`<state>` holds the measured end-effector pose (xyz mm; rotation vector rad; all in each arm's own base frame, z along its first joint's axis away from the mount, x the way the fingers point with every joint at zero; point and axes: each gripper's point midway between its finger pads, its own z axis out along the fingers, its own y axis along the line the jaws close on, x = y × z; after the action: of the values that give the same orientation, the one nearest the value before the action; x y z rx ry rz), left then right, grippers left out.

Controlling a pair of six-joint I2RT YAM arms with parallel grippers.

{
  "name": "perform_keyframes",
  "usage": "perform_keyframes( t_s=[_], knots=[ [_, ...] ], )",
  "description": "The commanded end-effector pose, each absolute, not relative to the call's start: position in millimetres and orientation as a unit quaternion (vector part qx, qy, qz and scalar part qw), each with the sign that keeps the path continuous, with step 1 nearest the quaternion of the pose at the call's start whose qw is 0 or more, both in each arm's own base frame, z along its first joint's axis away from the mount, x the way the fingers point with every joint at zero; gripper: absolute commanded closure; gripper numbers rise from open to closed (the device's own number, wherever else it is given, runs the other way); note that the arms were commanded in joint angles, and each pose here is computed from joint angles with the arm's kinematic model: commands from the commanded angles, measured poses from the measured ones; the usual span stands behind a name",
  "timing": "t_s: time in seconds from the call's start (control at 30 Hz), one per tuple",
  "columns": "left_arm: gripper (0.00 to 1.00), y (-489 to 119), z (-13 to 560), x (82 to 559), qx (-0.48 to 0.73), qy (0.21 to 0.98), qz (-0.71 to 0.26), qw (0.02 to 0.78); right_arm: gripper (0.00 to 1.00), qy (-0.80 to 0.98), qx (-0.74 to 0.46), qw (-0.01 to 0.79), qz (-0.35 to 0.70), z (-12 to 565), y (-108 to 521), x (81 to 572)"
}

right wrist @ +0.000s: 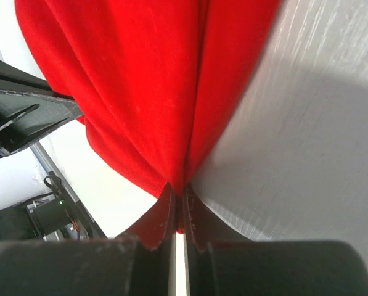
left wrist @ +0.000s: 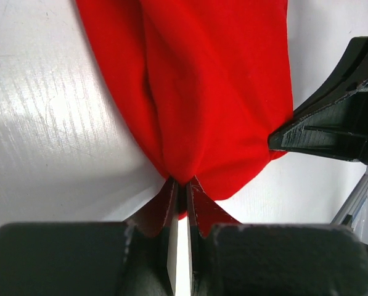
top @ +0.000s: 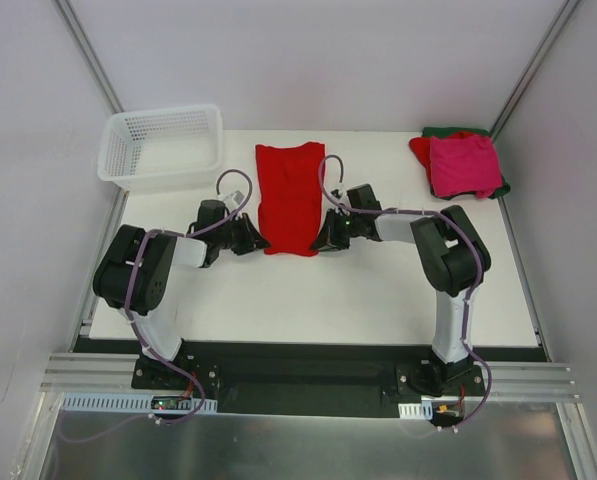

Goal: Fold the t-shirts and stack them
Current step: Grab one side of the 2/3 rectangular tshirt with both arms

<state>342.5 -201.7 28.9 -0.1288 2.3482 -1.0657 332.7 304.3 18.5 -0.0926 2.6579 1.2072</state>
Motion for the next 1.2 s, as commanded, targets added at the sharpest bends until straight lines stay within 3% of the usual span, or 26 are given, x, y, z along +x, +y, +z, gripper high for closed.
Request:
perform_keyframes(
  t_s=[0.0, 0.63, 0.93, 1.17],
  knots=[
    [1.00, -199, 40, 333, -0.044, 0.866, -0.407, 0.286, 0.99, 0.911, -0.038, 0.096, 0.400, 17, 297, 312],
    [1.00, -208, 41, 195, -0.010, 0.893, -0.390, 0.226, 0.99, 0.927, -0.067, 0.081, 0.360, 45, 268, 212],
    [1.00, -199, 69, 162, -0.014, 0.884, -0.395, 0.249, 0.99, 0.935, -0.095, 0.074, 0.332, 62, 258, 166],
    [1.00, -197, 109, 168, -0.001, 0.877, -0.390, 0.282, 0.99, 0.928, -0.115, 0.115, 0.334, 102, 261, 176]
  ],
)
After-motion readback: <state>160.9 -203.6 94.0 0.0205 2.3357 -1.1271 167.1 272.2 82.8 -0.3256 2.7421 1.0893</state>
